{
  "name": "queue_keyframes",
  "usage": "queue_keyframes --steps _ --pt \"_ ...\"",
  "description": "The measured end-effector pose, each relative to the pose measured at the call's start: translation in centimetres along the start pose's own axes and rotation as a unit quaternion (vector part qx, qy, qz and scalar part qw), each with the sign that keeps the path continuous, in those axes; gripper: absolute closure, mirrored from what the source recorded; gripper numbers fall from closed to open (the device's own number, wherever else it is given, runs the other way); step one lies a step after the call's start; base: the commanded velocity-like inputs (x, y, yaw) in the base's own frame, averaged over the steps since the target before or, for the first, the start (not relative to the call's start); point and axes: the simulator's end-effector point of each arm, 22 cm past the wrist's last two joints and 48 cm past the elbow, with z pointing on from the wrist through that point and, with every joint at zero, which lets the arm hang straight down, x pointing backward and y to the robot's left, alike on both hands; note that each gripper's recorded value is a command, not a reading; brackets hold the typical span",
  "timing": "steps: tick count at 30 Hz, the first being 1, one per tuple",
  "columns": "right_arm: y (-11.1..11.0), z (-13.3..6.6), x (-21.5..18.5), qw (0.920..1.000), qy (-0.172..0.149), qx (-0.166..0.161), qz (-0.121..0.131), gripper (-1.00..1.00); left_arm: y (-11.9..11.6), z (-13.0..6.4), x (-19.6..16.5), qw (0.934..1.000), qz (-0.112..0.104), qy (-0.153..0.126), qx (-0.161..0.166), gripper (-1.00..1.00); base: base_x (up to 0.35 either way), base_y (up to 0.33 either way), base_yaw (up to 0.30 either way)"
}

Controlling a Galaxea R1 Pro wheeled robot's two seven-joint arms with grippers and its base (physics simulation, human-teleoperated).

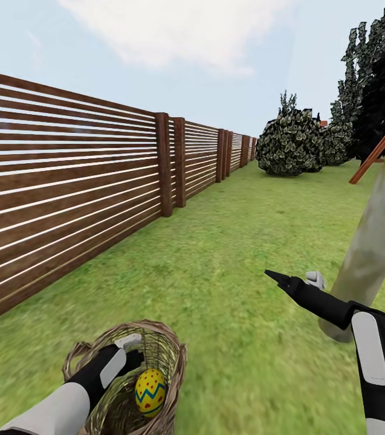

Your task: Take the three Easter eggs out of the wicker basket on the lawn in the garden, then place them on the lawn next to a single tree (choose any tree) so that all three eggs are next to the same tree and none are left in the basket.

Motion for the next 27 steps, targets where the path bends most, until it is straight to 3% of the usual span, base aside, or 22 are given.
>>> queue_keyframes --steps 27 --pt "-0.07 -0.04 -0.03 1.0000 0.000 0.001 -0.001 -1.00 0.01 0.01 0.00 1.0000 0.000 0.000 0.000 -1.00 -0.016 0.000 0.000"
